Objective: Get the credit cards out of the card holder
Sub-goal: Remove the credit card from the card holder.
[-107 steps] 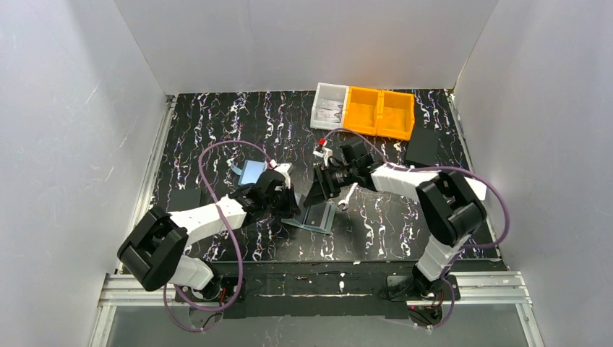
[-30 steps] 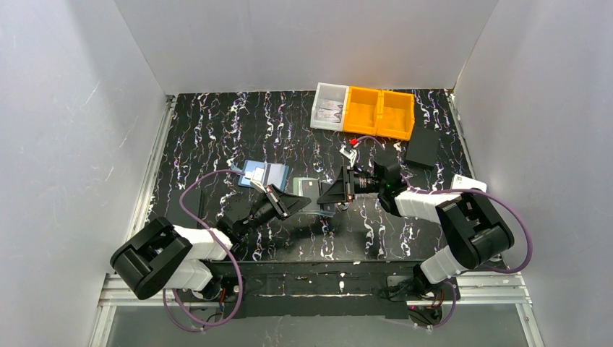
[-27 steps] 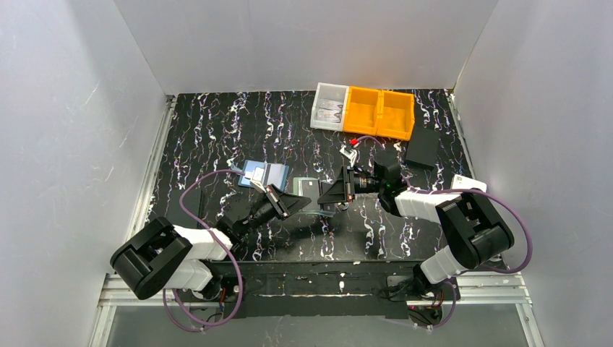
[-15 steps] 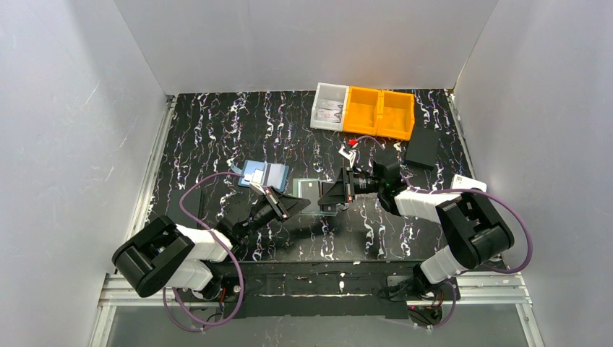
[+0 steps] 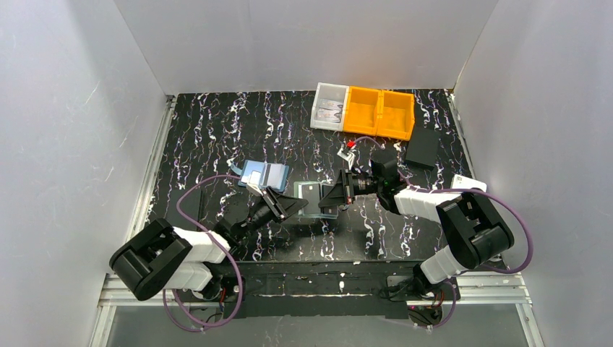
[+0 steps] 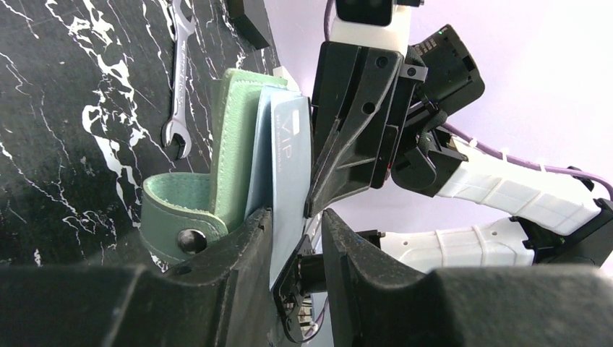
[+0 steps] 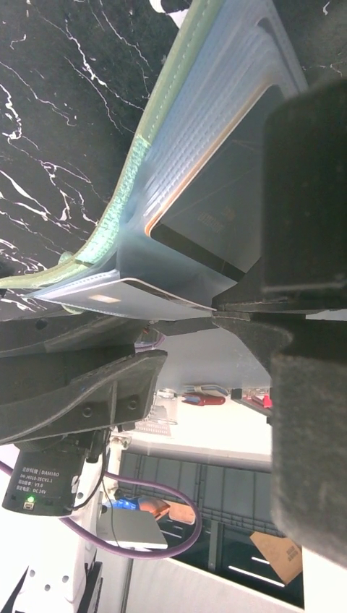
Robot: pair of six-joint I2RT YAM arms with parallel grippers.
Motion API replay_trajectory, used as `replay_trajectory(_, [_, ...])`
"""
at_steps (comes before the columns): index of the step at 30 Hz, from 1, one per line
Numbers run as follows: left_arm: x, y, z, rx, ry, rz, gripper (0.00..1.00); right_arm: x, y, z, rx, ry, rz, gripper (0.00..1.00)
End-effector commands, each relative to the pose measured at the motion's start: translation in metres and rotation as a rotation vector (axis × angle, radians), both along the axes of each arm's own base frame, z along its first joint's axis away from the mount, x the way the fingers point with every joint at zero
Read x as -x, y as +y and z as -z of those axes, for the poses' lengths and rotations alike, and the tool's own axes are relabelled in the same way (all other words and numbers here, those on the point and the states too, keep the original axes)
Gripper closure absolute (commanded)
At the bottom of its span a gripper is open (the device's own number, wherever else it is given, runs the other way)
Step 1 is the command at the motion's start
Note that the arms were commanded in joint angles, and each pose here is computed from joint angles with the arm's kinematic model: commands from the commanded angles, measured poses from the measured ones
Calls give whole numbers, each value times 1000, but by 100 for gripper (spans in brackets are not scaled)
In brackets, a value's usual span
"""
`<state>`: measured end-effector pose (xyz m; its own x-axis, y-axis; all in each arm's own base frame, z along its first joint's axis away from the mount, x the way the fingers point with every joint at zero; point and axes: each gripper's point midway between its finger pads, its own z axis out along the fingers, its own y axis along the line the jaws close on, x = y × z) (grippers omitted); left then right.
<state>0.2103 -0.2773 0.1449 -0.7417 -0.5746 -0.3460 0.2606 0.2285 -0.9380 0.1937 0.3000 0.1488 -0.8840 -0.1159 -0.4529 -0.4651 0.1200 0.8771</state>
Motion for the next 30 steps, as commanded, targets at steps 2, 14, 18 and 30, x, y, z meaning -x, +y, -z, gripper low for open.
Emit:
replay_trajectory(2, [-6, 10, -6, -2, -15, -45, 77, -7, 4, -14, -35, -80, -30, 99])
replay_trajectory(14, [-6, 8, -6, 1, -17, -9, 100, -8, 4, -8, -23, -75, -35, 99])
replay_trajectory(18, [-6, 13, -6, 11, -27, -27, 100, -11, 2, -4, -15, -76, -33, 99])
replay_trajectory(30, [-5, 26, 20, -39, 8, -63, 100, -14, -3, 26, 51, -63, -25, 99])
